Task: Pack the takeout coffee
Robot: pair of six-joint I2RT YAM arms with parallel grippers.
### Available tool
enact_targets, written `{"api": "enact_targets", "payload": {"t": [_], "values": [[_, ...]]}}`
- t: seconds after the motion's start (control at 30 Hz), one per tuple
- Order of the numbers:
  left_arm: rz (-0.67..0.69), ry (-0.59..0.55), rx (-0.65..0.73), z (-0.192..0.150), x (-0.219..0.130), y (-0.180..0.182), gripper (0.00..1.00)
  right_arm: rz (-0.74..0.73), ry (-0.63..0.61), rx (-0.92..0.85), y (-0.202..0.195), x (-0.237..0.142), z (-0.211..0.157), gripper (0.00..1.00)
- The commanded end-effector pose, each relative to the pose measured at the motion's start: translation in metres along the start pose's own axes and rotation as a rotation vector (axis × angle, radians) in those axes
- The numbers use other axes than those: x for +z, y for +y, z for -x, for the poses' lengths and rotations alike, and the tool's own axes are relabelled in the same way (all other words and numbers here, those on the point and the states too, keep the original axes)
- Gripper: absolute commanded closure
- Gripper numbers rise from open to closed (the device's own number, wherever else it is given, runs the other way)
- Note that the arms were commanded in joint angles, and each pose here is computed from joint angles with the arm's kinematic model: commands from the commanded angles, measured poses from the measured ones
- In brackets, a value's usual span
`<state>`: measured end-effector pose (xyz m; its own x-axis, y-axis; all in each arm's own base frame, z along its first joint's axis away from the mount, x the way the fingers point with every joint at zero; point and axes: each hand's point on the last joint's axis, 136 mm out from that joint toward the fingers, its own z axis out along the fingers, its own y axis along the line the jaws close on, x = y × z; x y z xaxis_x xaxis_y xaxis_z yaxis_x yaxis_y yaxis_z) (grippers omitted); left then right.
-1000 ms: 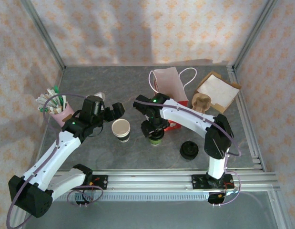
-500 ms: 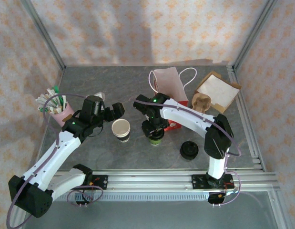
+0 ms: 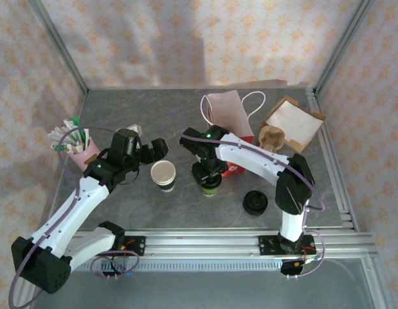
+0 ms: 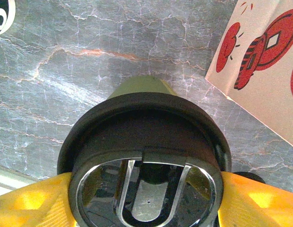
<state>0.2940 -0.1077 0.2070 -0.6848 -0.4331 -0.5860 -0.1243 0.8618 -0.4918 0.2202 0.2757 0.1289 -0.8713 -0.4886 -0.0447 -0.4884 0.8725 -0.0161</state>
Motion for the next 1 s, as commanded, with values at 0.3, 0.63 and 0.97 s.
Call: {"api": "enact_targets", "payload": {"t": [0.3, 0.63, 0.97], "values": [[-0.018, -0.024, 0.002, 0.007, -0.003, -0.003, 0.0, -0.06, 0.104, -0.007, -0.007, 0.032, -0.012, 0.38], [-0.023, -0.027, -0.001, 0.01, -0.001, -0.006, 0.0, 0.009, -0.004, -0.008, -0.001, -0.024, -0.01, 0.4], [-0.023, -0.073, 0.01, 0.042, 0.005, -0.023, 0.0, 0.034, -0.054, -0.016, 0.002, -0.06, -0.025, 0.41]]}}
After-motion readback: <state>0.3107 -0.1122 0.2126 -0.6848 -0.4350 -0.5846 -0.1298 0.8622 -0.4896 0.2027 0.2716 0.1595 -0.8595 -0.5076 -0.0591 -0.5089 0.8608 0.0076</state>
